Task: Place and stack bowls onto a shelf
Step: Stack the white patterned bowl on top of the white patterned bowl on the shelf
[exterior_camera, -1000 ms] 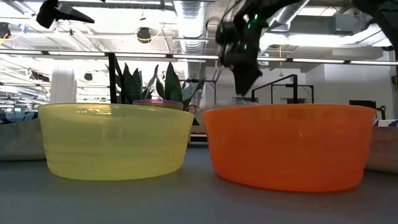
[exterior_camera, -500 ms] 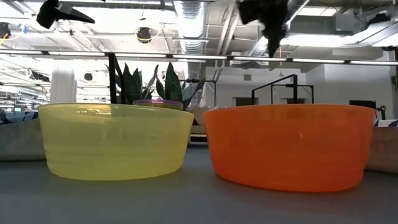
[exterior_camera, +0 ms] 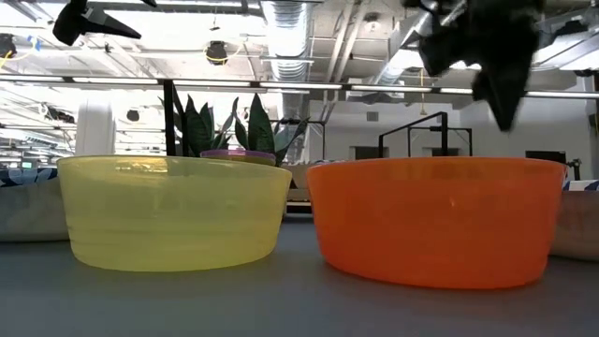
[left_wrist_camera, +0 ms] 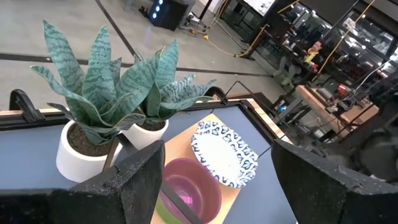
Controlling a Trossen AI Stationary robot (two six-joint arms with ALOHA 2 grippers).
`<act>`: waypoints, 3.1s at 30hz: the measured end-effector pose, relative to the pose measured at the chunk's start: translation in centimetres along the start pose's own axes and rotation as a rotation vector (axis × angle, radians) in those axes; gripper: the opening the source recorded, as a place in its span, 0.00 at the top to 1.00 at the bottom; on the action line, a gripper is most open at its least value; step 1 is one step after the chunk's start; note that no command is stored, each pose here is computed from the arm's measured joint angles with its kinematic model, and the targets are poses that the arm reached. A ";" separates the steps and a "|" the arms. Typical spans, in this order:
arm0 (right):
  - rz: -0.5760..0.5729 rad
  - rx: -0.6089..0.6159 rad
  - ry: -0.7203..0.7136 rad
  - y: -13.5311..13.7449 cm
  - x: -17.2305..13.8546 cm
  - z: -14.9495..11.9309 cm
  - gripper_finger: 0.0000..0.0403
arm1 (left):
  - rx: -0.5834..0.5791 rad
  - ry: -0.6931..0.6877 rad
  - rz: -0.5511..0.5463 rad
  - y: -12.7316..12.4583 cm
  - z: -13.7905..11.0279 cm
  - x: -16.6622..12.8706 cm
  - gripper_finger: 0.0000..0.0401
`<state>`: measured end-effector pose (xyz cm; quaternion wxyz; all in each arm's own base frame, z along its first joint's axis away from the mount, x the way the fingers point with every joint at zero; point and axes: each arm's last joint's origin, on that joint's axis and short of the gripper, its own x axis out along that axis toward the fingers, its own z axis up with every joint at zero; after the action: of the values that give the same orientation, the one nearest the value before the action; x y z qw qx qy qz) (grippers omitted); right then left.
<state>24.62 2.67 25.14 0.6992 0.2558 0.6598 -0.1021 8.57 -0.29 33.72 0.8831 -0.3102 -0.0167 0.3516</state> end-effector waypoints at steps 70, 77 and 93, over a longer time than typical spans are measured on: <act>-0.084 0.158 -0.321 -11.2 -12.3 16.4 0.94 | -0.032 -0.014 0.012 0.0 0.0 0.0 0.31; -0.103 0.113 -0.231 -11.9 -10.6 17.3 0.94 | -0.035 -0.014 0.012 0.0 0.0 0.0 0.31; -0.059 0.133 -0.282 -13.3 -11.2 17.7 0.94 | -0.036 -0.019 0.016 0.0 0.0 0.0 0.31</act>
<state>32.39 -19.50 33.02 0.7630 0.2654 0.5541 -0.2010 8.53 -0.24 33.72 0.8745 -0.3226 -0.0291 0.3610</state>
